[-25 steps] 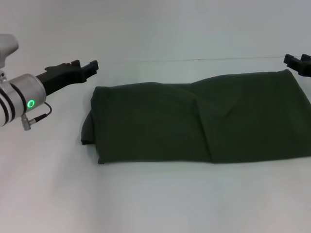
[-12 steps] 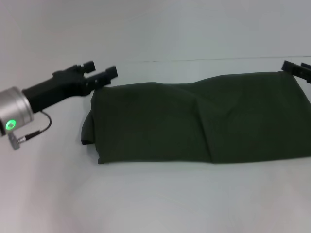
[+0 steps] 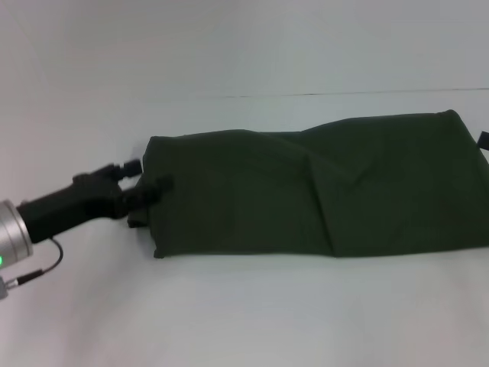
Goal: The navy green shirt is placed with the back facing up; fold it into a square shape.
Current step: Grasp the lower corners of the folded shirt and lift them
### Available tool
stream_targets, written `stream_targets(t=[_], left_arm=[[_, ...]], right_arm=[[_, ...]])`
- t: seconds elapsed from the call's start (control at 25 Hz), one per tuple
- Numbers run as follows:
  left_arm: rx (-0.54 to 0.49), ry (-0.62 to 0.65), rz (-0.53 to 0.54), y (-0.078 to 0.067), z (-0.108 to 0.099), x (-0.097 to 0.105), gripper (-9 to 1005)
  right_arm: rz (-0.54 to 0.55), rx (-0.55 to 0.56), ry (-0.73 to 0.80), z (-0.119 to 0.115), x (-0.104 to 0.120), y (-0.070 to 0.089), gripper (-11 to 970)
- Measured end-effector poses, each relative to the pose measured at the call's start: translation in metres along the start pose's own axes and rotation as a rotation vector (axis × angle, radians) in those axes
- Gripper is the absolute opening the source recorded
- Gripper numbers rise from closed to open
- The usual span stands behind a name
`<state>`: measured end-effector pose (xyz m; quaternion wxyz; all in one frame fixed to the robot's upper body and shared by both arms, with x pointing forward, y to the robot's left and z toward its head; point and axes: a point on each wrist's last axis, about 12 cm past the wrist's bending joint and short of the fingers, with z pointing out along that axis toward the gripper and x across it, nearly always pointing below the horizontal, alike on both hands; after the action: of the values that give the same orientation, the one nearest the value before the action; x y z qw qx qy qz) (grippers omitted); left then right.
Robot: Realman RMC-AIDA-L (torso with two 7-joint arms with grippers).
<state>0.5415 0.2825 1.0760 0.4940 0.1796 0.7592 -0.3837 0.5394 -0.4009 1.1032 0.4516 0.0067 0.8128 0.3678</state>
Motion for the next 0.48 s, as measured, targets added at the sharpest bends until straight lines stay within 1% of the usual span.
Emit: stream_targets(t=[0.08,0.2,0.48], left_arm=[[-0.018,0.047,-0.013,0.001,-0.003,0.011,864],[-0.032,0.079,-0.028,0.001,-0.003,0.02,864],[-0.048,0.143,-0.066,0.002,-0.002,0.033,865]], right_arm=[[0.013,-0.003,0.0,-0.007,0.001,-0.001,766],[0.025,0.005,0.001,-0.011,0.003,-0.004,765],[0.051,0.013,-0.014,-0.016,0.003,-0.006,762]])
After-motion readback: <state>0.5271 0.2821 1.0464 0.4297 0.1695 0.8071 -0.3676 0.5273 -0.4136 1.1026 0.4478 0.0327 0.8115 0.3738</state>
